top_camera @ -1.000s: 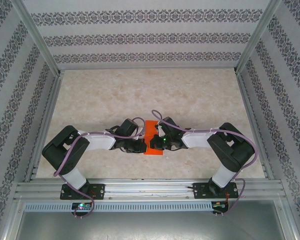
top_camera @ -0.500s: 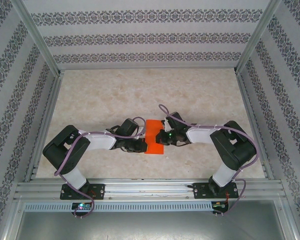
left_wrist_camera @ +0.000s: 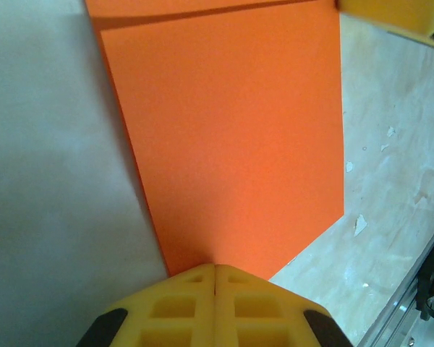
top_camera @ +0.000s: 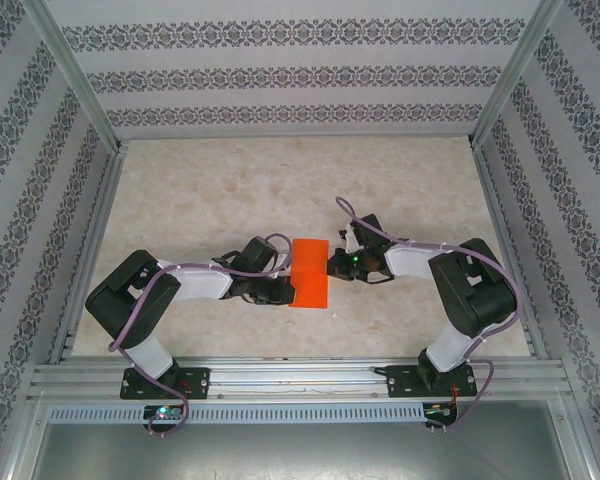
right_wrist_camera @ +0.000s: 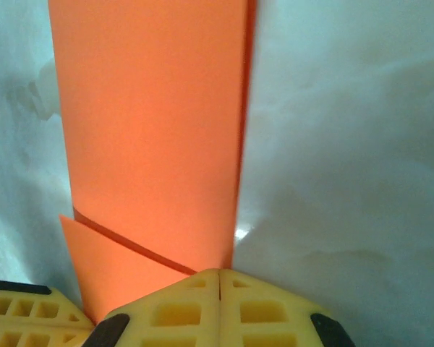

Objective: Fold a paper plane with a square sheet of paper (fold left side to right side)
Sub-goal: Fold the triangle a second time at the center of the table.

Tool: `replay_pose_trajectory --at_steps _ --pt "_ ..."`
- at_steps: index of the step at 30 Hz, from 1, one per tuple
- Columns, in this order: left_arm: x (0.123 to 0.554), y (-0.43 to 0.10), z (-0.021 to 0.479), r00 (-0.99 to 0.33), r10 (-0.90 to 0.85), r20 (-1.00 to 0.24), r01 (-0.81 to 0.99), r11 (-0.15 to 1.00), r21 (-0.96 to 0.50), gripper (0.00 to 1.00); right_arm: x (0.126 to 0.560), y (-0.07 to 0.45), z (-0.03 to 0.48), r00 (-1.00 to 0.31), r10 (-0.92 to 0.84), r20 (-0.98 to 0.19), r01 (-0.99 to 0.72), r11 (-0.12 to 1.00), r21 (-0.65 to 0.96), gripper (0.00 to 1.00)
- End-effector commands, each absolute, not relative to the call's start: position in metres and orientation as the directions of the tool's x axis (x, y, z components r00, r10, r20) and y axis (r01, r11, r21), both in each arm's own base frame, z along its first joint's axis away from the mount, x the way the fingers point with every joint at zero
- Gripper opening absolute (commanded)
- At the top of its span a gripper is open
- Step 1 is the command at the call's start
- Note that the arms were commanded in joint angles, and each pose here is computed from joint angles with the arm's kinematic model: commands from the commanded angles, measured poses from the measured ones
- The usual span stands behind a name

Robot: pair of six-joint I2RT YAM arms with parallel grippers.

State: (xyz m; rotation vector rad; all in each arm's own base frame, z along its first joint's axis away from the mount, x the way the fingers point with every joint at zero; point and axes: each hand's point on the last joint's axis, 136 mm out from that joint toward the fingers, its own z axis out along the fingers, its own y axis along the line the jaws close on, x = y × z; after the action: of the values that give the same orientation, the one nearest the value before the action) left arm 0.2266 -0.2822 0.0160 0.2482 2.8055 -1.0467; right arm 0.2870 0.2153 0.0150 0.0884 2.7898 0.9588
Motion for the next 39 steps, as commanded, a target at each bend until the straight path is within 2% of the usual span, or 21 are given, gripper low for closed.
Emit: replay_pose_trajectory --at_steps 1,7,12,18,28,39 --pt "0.202 -0.251 -0.021 -0.992 0.103 -0.073 0.126 0.844 -0.521 0.0 0.298 0.194 0.018 -0.969 0.138 -0.203 0.005 0.839 0.545 0.0" --pt "0.208 -0.259 -0.011 -0.99 0.097 -0.098 0.135 0.823 -0.552 0.0 0.291 0.213 0.05 -0.963 0.117 -0.244 -0.06 0.787 0.614 0.0" --pt "0.211 -0.263 -0.006 -0.989 0.097 -0.108 0.141 0.815 -0.563 0.0 0.276 0.237 0.054 -0.97 0.08 -0.23 -0.093 0.75 0.655 0.0" --pt "0.216 -0.269 -0.001 -0.989 0.093 -0.118 0.144 0.803 -0.578 0.0 0.273 0.249 0.034 -0.98 0.07 -0.187 -0.072 0.749 0.659 0.0" --pt "0.229 -0.28 0.027 -0.981 0.105 -0.164 0.184 0.781 -0.597 0.0 0.265 0.233 0.001 -0.99 0.079 -0.114 -0.003 0.811 0.585 0.0" --pt "0.242 -0.314 0.063 -0.971 0.138 -0.196 0.237 0.677 -0.697 0.0 0.252 0.224 -0.011 -0.994 0.078 -0.08 0.02 0.829 0.56 0.0"
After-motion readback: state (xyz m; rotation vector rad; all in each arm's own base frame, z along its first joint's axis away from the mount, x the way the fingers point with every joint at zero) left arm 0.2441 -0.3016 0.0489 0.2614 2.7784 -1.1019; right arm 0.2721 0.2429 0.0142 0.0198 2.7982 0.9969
